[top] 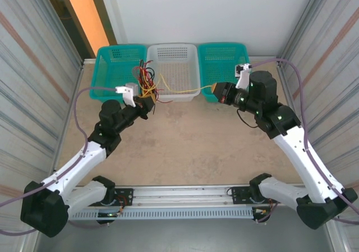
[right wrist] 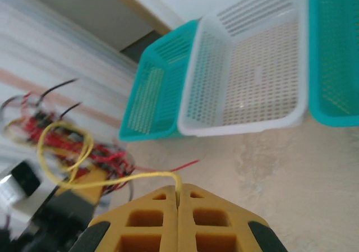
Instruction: Untangle the cables
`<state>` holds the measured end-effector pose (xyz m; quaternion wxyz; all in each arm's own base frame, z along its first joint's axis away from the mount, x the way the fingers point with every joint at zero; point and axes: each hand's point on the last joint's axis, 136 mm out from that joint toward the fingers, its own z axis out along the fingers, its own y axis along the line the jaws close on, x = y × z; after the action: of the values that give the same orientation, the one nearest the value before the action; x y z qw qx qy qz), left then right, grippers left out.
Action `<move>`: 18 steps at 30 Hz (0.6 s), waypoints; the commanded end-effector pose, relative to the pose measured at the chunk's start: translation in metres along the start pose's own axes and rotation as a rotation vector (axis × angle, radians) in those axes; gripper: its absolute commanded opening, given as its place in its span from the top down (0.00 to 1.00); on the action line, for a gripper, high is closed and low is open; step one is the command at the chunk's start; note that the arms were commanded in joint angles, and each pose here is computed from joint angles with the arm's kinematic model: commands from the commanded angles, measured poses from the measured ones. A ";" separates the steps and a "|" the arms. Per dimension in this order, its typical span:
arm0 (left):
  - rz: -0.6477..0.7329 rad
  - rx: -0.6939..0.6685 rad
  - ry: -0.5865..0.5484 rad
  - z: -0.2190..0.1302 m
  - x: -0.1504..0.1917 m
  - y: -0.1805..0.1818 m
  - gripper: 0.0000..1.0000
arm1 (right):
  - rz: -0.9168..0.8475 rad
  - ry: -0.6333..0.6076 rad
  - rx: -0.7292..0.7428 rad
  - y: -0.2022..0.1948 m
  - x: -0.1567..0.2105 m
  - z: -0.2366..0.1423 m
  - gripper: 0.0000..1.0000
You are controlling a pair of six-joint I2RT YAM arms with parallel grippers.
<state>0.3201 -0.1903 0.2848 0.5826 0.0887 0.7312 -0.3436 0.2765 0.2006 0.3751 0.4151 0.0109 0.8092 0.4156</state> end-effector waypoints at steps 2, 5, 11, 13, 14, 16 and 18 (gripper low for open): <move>0.016 -0.066 -0.013 0.003 -0.014 0.009 1.00 | -0.179 -0.068 -0.209 0.073 -0.015 -0.034 1.00; 0.028 -0.087 0.031 0.007 -0.005 0.015 1.00 | -0.232 -0.114 -0.292 0.106 -0.026 -0.052 1.00; 0.043 -0.083 0.112 0.015 0.017 0.016 1.00 | -0.281 -0.210 -0.382 0.145 -0.055 -0.079 1.00; 0.073 -0.054 0.147 0.020 0.028 0.008 1.00 | -0.290 -0.222 -0.400 0.153 -0.061 -0.082 1.00; 0.096 -0.039 0.166 0.023 0.035 0.001 1.00 | -0.292 -0.234 -0.400 0.156 -0.066 -0.082 1.00; 0.171 -0.010 0.209 0.030 0.052 -0.013 1.00 | -0.292 -0.250 -0.403 0.161 -0.075 -0.082 1.00; 0.213 0.000 0.269 0.038 0.072 -0.020 1.00 | -0.290 -0.273 -0.402 0.166 -0.087 -0.082 1.00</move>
<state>0.3180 -0.2337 0.2269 0.5101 0.1666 0.7907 -0.2948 0.2215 0.2268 0.5442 0.5373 -0.1228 0.6687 0.4991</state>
